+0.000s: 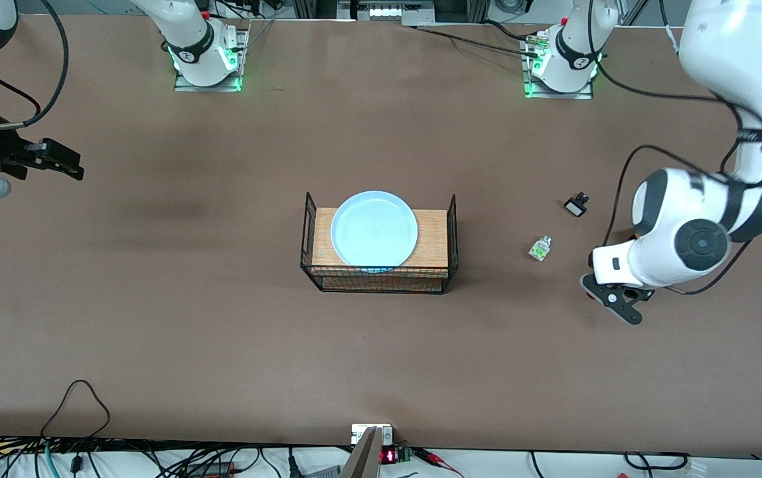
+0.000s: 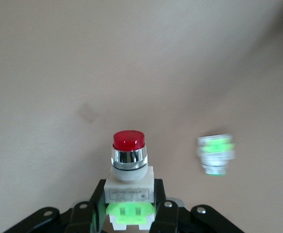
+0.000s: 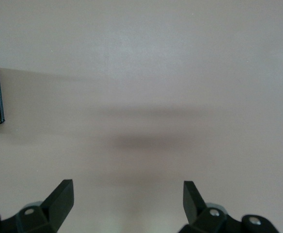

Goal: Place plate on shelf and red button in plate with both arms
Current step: 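Grasp the red-capped button with the left gripper and lift it, then carry the red-capped button with the left gripper onto the plate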

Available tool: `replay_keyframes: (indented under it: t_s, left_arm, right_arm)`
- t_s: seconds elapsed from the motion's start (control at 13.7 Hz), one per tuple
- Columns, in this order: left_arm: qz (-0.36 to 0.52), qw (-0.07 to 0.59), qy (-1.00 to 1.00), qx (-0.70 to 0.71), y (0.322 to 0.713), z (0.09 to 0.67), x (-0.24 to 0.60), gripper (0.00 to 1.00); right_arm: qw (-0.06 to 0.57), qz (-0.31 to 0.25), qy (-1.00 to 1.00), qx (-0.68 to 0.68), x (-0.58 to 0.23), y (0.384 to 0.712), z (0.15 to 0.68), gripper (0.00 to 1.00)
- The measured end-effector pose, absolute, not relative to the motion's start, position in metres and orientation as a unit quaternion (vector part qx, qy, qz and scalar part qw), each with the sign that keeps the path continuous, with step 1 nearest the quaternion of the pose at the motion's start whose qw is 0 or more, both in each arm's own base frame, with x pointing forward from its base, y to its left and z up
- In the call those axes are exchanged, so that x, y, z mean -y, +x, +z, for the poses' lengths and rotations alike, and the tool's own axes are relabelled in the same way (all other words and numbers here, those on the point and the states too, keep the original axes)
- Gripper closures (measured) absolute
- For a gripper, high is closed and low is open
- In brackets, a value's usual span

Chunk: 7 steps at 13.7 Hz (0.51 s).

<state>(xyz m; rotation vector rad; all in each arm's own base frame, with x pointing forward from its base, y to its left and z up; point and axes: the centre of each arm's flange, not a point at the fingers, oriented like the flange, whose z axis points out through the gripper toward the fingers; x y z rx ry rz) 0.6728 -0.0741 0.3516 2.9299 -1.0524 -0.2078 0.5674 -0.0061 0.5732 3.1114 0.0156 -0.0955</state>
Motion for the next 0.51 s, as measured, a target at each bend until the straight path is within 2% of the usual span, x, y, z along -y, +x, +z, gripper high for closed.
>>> replay_keyframes:
  t_s: [0.22, 0.51]
  left_arm:
    - [-0.082, 0.061, 0.949, 0.298, 0.666, 0.429, 0.132, 0.59]
    - [-0.084, 0.099, 0.958, 0.257, 0.634, 0.465, 0.259, 0.59]
  right_arm:
    - [0.014, -0.031, 0.999, -0.005, 0.006, 0.567, 0.573, 0.0]
    - [0.014, -0.03, 0.999, -0.005, 0.006, 0.568, 0.573, 0.0]
